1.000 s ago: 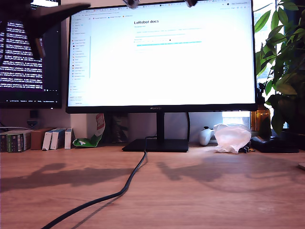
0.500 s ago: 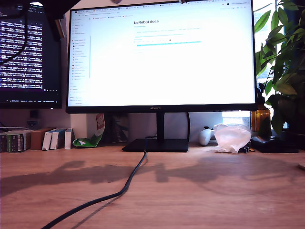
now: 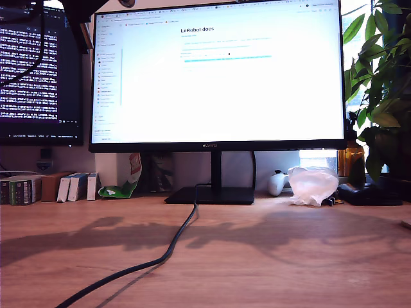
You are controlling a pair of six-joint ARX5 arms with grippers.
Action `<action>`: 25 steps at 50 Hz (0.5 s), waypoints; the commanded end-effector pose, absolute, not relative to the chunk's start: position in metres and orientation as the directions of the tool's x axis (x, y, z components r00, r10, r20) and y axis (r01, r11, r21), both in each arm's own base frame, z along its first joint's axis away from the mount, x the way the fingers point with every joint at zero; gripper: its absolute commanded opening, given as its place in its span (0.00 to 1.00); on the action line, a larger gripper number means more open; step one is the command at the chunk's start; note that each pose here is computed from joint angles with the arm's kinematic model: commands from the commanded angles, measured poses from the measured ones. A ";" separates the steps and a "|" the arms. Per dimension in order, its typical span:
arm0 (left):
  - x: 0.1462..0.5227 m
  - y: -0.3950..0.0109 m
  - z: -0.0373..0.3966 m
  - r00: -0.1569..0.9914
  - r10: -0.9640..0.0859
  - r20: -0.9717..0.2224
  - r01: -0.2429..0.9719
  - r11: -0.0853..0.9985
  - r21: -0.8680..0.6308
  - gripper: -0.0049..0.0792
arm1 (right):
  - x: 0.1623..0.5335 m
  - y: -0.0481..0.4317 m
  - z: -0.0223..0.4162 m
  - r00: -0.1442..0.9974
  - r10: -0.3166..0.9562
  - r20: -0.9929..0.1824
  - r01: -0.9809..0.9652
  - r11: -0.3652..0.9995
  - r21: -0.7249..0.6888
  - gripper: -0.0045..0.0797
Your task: Pick the metallic laser pointer with your right arm, pass it to your left arm, then place it down to the left side of the table
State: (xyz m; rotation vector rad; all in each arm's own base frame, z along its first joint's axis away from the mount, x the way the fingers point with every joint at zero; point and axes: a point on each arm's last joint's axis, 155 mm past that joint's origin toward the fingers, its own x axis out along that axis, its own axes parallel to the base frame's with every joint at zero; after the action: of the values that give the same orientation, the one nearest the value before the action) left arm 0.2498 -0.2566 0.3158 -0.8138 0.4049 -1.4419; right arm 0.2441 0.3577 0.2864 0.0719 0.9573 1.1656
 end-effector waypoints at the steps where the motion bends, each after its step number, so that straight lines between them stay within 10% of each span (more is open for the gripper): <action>1: 0.242 -0.263 0.309 0.081 -0.976 0.202 0.723 -0.082 -0.686 0.34 | 0.231 0.370 0.284 0.018 0.808 -0.588 -0.761 0.393 0.517 0.04; 25: 0.247 -0.266 0.285 0.082 -0.989 0.126 0.776 -0.016 -0.630 0.39 | 0.217 0.368 0.279 -0.032 0.795 -0.606 -0.747 0.384 0.543 0.04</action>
State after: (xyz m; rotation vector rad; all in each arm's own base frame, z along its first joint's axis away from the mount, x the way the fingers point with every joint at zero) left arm 0.2455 -0.2622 0.2991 -0.6495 0.3810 -1.4758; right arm 0.2362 0.3540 0.2732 0.0692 1.0312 1.1504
